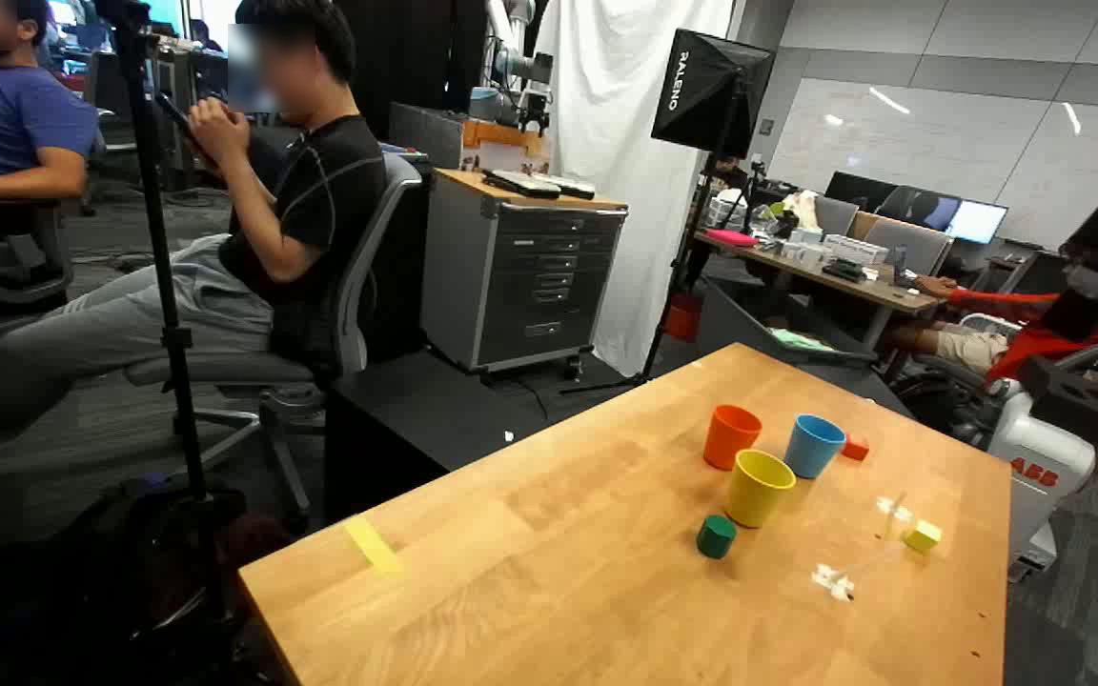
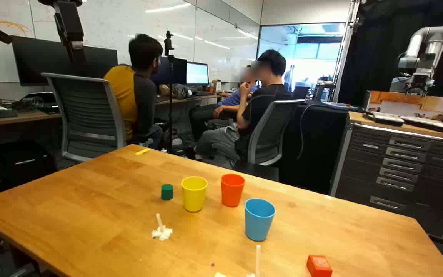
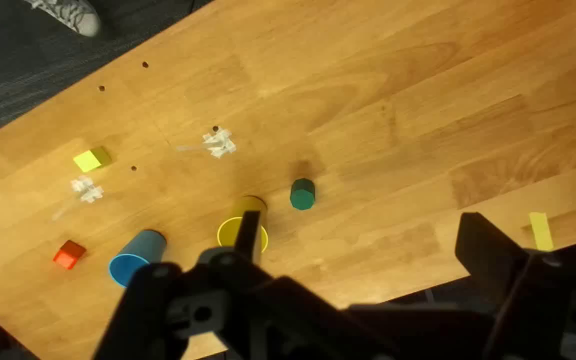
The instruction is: Stack the cups
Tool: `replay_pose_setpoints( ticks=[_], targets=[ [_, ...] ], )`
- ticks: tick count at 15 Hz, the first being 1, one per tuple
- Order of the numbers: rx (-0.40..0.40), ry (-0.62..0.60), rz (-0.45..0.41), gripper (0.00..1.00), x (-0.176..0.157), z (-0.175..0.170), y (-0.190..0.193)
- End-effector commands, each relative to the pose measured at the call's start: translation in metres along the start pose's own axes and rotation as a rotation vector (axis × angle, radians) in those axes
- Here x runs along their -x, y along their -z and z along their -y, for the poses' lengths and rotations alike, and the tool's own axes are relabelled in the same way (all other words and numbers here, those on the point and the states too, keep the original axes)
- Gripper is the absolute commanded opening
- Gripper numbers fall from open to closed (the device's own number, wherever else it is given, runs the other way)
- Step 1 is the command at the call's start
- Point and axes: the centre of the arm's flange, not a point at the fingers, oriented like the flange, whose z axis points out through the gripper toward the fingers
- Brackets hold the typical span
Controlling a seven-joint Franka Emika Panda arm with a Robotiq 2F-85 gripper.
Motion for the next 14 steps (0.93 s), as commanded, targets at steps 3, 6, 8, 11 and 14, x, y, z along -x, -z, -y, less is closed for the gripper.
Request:
replay_pose_setpoints(
  ticks=[3, 6, 8, 11, 14],
  targets=[
    [-0.003, 0.000, -0.007, 1.00, -0.0010, 0.0005, 0.0032],
    [-0.003, 0.000, -0.007, 1.00, -0.0010, 0.0005, 0.0034],
    [-0.003, 0.000, -0.007, 1.00, -0.0010, 0.0005, 0.0034],
    [-0.003, 0.000, -0.007, 1.00, -0.0010, 0.0005, 0.0034],
    [-0.003, 0.000, -0.007, 1.00, -0.0010, 0.0005, 0.0034]
  ],
)
